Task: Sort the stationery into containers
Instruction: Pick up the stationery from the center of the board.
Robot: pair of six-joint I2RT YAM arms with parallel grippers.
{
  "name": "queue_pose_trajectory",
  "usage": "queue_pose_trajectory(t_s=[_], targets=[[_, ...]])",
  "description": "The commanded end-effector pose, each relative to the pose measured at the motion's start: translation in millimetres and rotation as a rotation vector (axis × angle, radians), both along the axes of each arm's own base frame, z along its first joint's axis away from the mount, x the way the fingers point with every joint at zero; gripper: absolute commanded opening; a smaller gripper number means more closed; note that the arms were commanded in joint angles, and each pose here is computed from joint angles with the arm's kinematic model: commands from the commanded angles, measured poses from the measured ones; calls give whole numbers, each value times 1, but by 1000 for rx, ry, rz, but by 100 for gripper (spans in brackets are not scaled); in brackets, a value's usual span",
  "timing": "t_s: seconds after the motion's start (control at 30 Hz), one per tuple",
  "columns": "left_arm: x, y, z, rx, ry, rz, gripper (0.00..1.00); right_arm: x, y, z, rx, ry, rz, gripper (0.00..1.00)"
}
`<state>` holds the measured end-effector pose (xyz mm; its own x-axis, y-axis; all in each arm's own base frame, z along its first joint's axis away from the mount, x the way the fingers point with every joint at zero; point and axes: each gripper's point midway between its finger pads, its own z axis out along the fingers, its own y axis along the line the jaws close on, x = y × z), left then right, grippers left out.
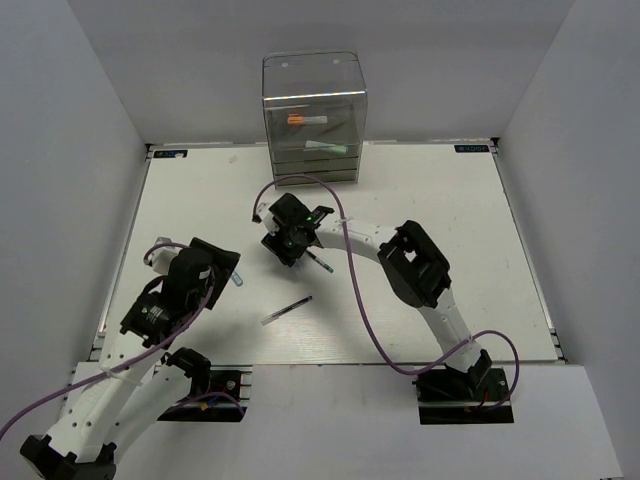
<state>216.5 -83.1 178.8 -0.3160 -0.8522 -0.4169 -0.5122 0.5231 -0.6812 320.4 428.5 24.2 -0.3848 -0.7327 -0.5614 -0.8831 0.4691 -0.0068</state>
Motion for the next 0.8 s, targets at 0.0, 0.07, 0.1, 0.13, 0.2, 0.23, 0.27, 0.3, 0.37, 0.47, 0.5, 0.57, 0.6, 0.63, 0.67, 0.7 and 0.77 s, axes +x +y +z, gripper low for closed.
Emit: queue_pose_trajectory(t_s=[0.0, 0.07, 0.1, 0.13, 0.2, 0.23, 0.27, 0.3, 0.37, 0.47, 0.5, 0.57, 0.6, 0.63, 0.67, 0.7, 0.77], targets=[[-2, 5, 5, -4, -14, 21, 94, 12, 8, 1, 10, -34, -1, 55], [-2, 5, 5, -4, -14, 21, 94, 13, 9, -1, 8, -34, -5, 55], [-2, 5, 2, 0, -6, 21, 94, 15, 11, 0, 17, -41, -5, 55], [-3, 6, 3, -4, -14, 21, 94, 17, 12, 0, 21, -45, -9, 55], [-3, 6, 3, -4, -14, 21, 94, 21, 17, 0, 30, -54, -9, 55], [-3, 6, 3, -4, -14, 21, 94, 21, 18, 1, 33, -55, -6, 55], [-3, 6, 3, -4, -14, 21, 94, 22, 21, 2, 38, -59, -2, 55], [-3, 6, 3, -4, -14, 21, 94, 23, 21, 3, 40, -56, 0, 54], [-2, 5, 1, 1, -4, 21, 94, 20, 22, 0, 40, -49, 3, 51], [2, 1, 1, -12, -14, 13, 94, 19, 22, 4, 53, -41, 22, 39], [4, 0, 3, -17, -24, 13, 94, 19, 22, 5, 59, -37, 29, 31], [7, -4, -2, -25, -25, 5, 94, 16, 24, 19, 93, -45, 61, 24], [9, -7, 1, -37, -34, -2, 94, 17, 25, 26, 112, -50, 67, 19], [10, -7, -2, -37, -34, -3, 94, 14, 24, 41, 140, -54, 84, 17], [12, -8, -3, -43, -45, -3, 94, 12, 26, 48, 156, -57, 102, 15], [14, -9, -1, -47, -55, -3, 94, 8, 27, 55, 177, -43, 122, 13], [18, -11, 2, -59, -78, -3, 94, -1, 29, 92, 255, -34, 163, 10]])
